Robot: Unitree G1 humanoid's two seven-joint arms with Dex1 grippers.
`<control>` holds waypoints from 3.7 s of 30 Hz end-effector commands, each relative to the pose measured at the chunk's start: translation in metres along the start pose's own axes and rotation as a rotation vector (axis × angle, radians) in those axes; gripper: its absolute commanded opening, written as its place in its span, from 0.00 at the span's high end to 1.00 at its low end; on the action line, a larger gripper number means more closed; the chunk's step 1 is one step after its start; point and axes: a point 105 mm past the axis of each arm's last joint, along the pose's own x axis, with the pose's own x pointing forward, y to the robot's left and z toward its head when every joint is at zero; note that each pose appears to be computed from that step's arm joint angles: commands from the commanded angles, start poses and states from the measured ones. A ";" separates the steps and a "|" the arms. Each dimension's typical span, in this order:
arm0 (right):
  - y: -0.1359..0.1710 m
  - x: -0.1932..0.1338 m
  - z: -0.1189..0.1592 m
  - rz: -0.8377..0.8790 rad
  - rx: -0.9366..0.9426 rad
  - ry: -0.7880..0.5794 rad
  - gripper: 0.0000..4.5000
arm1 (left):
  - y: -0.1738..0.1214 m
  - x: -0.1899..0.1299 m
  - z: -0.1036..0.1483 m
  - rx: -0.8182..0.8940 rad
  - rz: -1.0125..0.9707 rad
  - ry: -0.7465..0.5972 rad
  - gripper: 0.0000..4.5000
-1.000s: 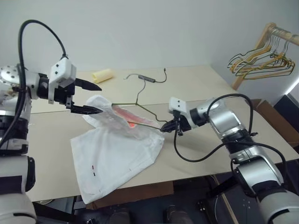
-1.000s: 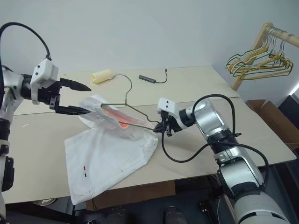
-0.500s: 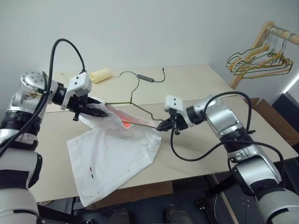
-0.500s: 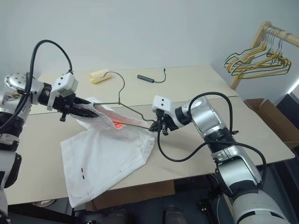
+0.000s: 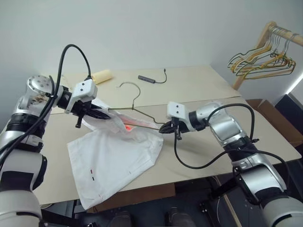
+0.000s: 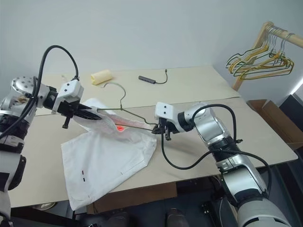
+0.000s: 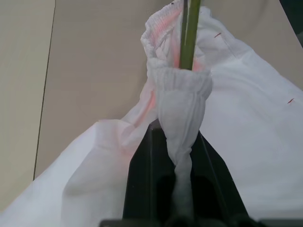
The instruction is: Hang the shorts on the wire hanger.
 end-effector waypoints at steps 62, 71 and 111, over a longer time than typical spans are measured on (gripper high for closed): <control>-0.016 -0.036 -0.045 -0.169 0.940 -0.313 0.99 | -0.008 -0.052 0.017 0.138 0.122 -0.129 1.00; -0.022 -0.052 -0.045 -0.199 0.881 -0.307 0.99 | -0.005 -0.053 0.001 0.096 0.131 -0.037 1.00; -0.025 -0.062 -0.004 -0.252 0.361 -0.170 0.99 | -0.002 -0.039 -0.014 0.088 0.132 0.055 1.00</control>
